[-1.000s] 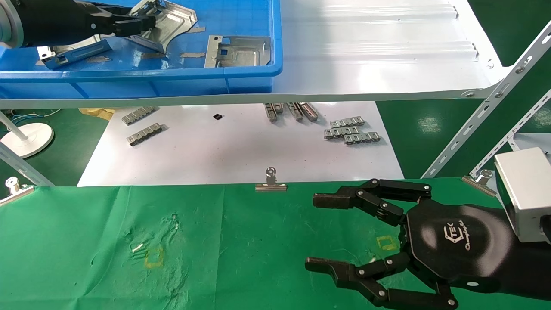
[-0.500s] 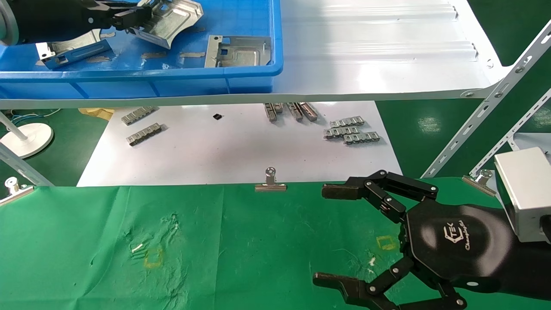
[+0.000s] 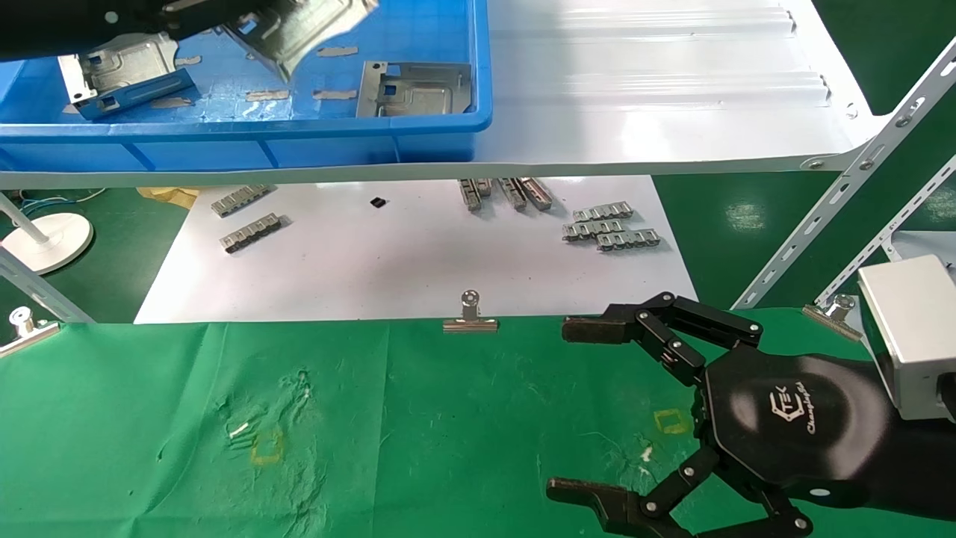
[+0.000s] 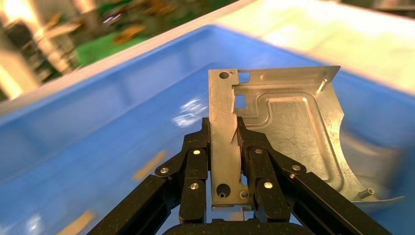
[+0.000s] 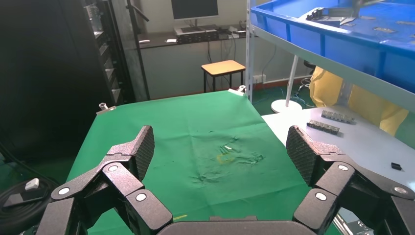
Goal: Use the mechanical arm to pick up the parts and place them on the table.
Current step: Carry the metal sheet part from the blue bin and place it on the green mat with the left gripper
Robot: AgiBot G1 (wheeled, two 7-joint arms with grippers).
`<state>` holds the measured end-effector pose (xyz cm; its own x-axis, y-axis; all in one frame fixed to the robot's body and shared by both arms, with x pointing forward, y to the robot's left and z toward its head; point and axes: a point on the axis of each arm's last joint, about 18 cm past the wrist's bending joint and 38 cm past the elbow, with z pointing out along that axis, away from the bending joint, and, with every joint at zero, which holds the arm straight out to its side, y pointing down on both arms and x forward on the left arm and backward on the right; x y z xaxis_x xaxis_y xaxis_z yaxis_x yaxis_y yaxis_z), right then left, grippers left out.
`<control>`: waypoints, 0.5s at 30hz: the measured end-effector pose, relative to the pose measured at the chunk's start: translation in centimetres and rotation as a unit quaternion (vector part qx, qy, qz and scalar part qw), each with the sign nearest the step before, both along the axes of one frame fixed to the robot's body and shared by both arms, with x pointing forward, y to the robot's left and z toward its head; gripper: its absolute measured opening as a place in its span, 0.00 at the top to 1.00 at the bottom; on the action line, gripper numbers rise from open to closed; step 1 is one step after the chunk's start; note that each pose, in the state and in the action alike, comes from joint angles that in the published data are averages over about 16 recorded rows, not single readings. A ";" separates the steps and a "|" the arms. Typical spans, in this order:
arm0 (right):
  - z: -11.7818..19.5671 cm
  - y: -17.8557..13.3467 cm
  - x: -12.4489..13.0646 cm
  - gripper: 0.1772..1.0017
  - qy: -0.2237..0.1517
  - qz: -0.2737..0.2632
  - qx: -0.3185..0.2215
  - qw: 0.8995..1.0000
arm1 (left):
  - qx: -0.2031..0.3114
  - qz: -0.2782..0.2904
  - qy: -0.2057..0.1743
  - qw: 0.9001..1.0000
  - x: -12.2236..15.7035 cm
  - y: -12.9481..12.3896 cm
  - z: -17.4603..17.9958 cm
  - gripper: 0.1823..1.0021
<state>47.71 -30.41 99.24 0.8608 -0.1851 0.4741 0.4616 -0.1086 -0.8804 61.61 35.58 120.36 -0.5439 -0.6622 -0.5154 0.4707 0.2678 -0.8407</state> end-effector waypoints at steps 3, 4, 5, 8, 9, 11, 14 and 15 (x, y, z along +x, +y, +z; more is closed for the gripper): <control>0.0 0.0 0.0 0.00 0.000 0.000 0.000 1.000 | 0.032 -0.036 -0.022 0.999 -1.6 0.0 -1.0 0.89; 0.0 0.0 0.0 0.00 0.000 0.000 0.000 1.000 | 0.044 -0.047 -0.030 0.998 -2.1 0.0 -1.5 0.89; 0.0 0.0 0.0 0.00 0.000 0.000 0.000 1.000 | 0.055 -0.056 -0.038 0.996 -2.6 0.1 -2.0 0.89; 0.0 0.0 0.0 0.00 0.000 0.000 0.000 1.000 | 0.095 -0.082 -0.061 0.990 -4.1 0.5 -4.1 0.89; 0.0 0.0 0.0 0.00 0.000 0.000 0.000 1.000 | 0.109 -0.089 -0.068 0.988 -4.6 0.6 -5.0 0.89; 0.0 0.0 0.0 0.00 0.000 0.000 0.000 1.000 | 0.138 -0.100 -0.078 0.982 -5.4 0.8 -6.9 0.89; 0.0 0.0 0.0 0.00 0.000 0.000 0.000 1.000 | 0.185 -0.112 -0.086 0.973 -6.2 0.9 -10.1 0.89; 0.0 0.0 0.0 0.00 0.000 0.000 0.000 1.000 | 0.201 -0.115 -0.086 0.969 -6.4 0.9 -11.3 0.89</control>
